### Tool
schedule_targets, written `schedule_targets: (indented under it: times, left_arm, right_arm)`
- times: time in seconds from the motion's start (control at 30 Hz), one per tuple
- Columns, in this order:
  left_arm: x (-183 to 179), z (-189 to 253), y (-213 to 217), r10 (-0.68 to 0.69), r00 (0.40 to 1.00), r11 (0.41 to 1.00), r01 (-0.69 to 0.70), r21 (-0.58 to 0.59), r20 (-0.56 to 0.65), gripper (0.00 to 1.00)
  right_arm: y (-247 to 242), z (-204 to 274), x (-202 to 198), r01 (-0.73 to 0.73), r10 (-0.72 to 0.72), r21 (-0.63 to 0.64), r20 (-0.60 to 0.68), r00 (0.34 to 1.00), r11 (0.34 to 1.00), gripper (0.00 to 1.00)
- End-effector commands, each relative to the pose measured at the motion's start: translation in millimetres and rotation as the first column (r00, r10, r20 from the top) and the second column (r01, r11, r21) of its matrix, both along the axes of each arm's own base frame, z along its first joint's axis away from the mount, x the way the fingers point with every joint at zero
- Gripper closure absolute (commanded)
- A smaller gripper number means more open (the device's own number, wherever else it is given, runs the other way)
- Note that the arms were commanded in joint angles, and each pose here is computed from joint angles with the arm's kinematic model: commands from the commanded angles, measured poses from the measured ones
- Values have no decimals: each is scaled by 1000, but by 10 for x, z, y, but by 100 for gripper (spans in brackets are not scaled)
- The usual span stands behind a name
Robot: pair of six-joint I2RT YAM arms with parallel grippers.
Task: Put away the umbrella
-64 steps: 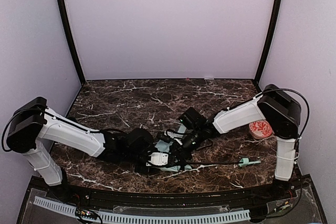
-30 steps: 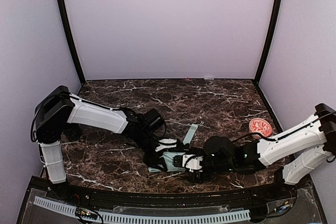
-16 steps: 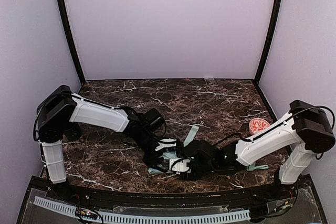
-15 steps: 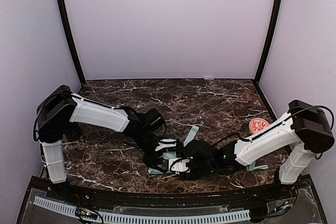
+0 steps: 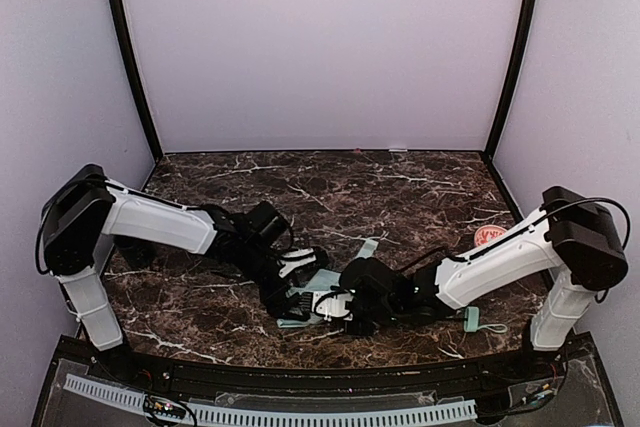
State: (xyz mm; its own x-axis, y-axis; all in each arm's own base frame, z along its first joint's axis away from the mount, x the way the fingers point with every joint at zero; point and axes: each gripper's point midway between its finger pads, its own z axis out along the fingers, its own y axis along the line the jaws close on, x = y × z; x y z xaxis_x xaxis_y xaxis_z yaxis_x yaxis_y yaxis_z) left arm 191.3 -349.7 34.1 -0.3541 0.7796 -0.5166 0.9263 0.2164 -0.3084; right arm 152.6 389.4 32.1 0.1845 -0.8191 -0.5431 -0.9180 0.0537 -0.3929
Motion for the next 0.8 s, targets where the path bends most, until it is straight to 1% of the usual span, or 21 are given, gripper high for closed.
schedule_targets:
  times: [0.0, 0.07, 0.13, 0.17, 0.2, 0.23, 0.27, 0.3, 0.33, 0.37, 0.4, 0.43, 0.47, 0.53, 0.57, 0.6, 0.67, 0.73, 0.77]
  left_arm:
    - [558, 462, 285, 322, 905, 946, -297, -128, 279, 1]
    - [635, 735, 460, 423, 823, 904, -350, -247, 379, 1]
    - [700, 1052, 642, 523, 724, 847, -384, -368, 449, 1]
    - [698, 1171, 729, 556, 683, 825, -381, -418, 475, 1]
    - [668, 1323, 784, 574, 650, 808, -349, -475, 498, 2]
    - [601, 1425, 818, 571, 633, 803, -299, -515, 522, 7]
    - [518, 1499, 836, 559, 628, 803, -247, -543, 541, 14]
    - [432, 1624, 845, 558, 615, 793, -198, -576, 557, 22]
    - [372, 1673, 848, 557, 602, 789, -167, -591, 573, 34]
    - [319, 1690, 841, 547, 587, 796, -144, -588, 597, 42]
    - [290, 1695, 844, 540, 556, 808, -134, -574, 631, 47]
    - [245, 1673, 828, 516, 531, 830, -114, -546, 673, 49]
    - [167, 1620, 786, 464, 514, 861, -72, -503, 721, 50]
    - [-42, 1457, 645, 312, 515, 919, 50, -392, 798, 49]
    - [-175, 1337, 557, 225, 539, 933, 120, -338, 812, 46]
    - [-320, 1229, 468, 139, 570, 935, 194, -297, 810, 43]
    - [-505, 1019, 354, 4, 611, 934, 280, -221, 792, 30]
    - [-575, 841, 281, -95, 630, 937, 317, -144, 770, 15]
    - [-579, 769, 253, -129, 635, 940, 323, -110, 761, 11]
  right_arm:
    - [-221, -333, -264, 11, -30, -79, -250, 968, 997, 86]
    - [-237, -337, -298, 20, -41, -67, -327, 944, 998, 86]
    - [-245, -358, -355, 21, -43, -56, -412, 910, 998, 86]
    - [-250, -374, -401, 12, -35, -51, -465, 885, 999, 86]
    - [-260, -394, -446, 3, -29, -50, -521, 853, 999, 85]
    - [-273, -418, -486, 2, -32, -54, -576, 817, 999, 85]
    - [-288, -445, -505, 7, -45, -64, -624, 780, 998, 85]
    - [-310, -468, -518, 11, -62, -81, -665, 744, 997, 85]
    - [-336, -495, -533, 14, -81, -101, -702, 708, 995, 85]
    - [-362, -521, -542, 16, -99, -119, -732, 674, 993, 85]
    - [-384, -536, -557, 18, -115, -134, -760, 639, 991, 85]
    - [-390, -533, -567, 23, -124, -139, -788, 603, 990, 85]
    - [-391, -517, -592, 22, -123, -134, -818, 561, 991, 85]
    - [-383, -469, -636, 17, -105, -111, -870, 482, 994, 86]
    - [-387, -468, -636, 16, -109, -115, -878, 466, 993, 86]
    - [-377, -465, -633, 7, -110, -121, -882, 459, 993, 87]
    - [-363, -453, -659, -20, -101, -122, -893, 438, 992, 87]
    - [-346, -456, -688, -44, -94, -122, -906, 412, 991, 88]
    - [-337, -463, -694, -53, -93, -125, -910, 403, 991, 88]
